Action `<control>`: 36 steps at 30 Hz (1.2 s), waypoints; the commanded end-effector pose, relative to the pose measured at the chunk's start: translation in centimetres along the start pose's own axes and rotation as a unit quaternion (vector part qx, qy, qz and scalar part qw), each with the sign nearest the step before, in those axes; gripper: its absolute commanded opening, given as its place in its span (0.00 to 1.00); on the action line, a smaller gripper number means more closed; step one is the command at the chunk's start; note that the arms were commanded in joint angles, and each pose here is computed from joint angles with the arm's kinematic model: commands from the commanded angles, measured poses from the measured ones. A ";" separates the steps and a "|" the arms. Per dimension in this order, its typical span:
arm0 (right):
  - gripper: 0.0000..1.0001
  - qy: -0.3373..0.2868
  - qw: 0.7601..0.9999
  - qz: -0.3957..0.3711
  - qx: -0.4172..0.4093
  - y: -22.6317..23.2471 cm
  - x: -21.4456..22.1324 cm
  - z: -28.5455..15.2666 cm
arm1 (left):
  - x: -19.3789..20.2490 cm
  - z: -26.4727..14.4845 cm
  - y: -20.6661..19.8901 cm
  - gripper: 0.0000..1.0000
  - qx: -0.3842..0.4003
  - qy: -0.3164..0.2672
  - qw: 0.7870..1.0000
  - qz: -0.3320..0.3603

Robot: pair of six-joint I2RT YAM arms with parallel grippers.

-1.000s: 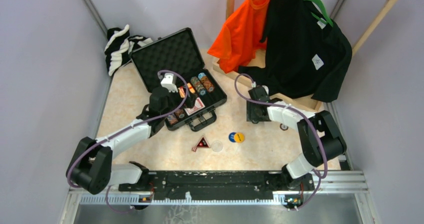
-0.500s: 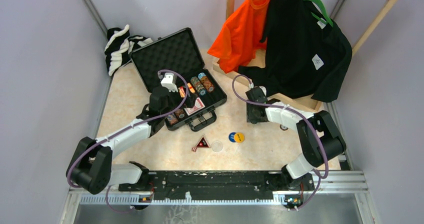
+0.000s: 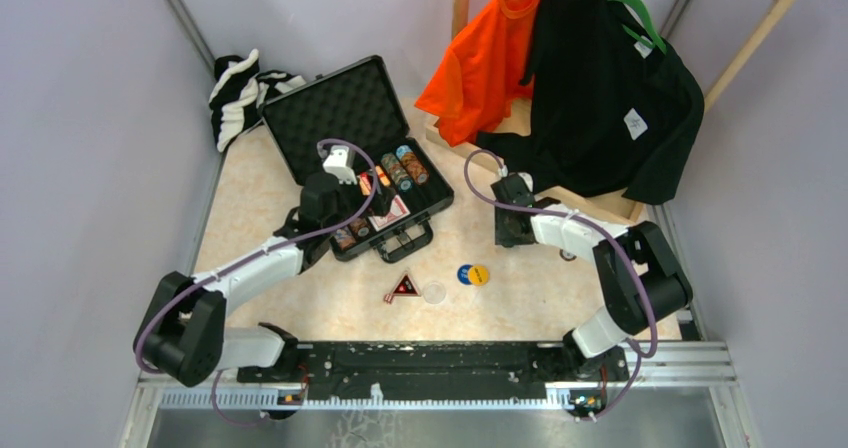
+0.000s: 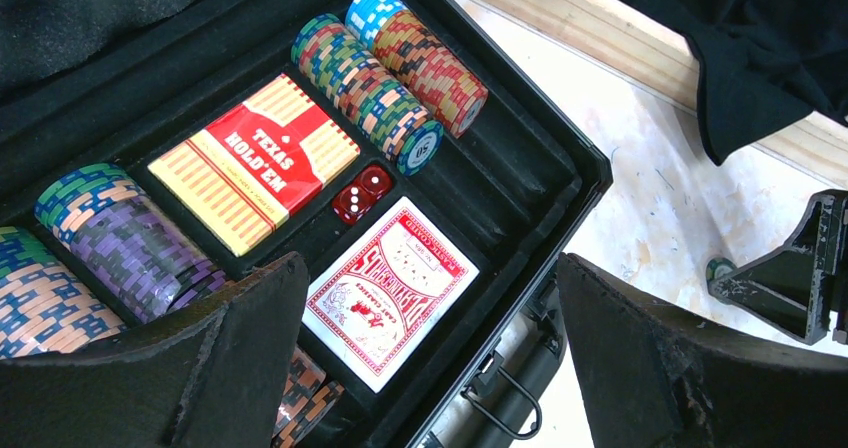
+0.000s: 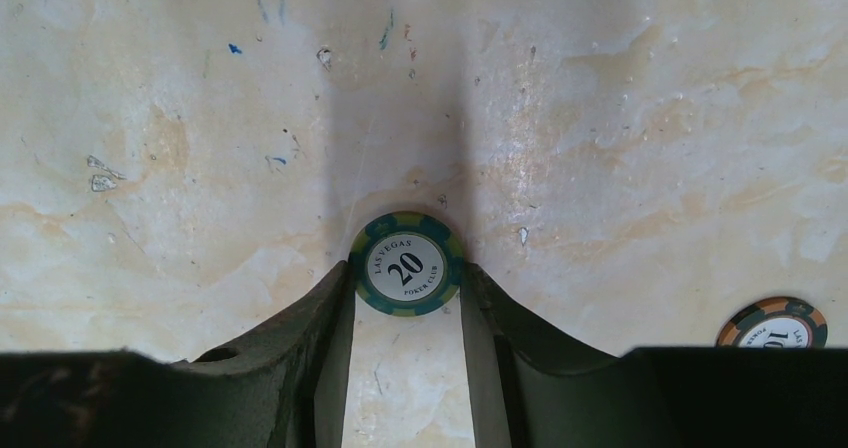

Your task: Pack up texas hold em set

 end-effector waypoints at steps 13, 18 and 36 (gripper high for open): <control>0.30 -0.022 1.000 -0.009 -0.003 0.2 -1.1 -2.5 | -0.1 1.0 -1.6 0.99 0.025 0.027 0.999 -0.007; 0.31 -0.028 1.000 -0.010 -0.004 0.3 -1.4 -2.9 | 0.4 1.4 -2.3 0.99 0.041 0.047 0.998 -0.017; 0.61 -0.006 1.000 -0.027 0.011 0.6 -2.1 0.5 | 1.2 2.0 -2.6 0.99 0.051 0.072 0.996 -0.014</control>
Point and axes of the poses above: each gripper's point midway between its finger pads, its own z axis out along the fingers, its own y axis along the line the jaws close on, x = y × z, the point moved 2 cm from there along -z, back along the fingers, and after that the axes turned 11 degrees about -z, right-handed, at the moved point
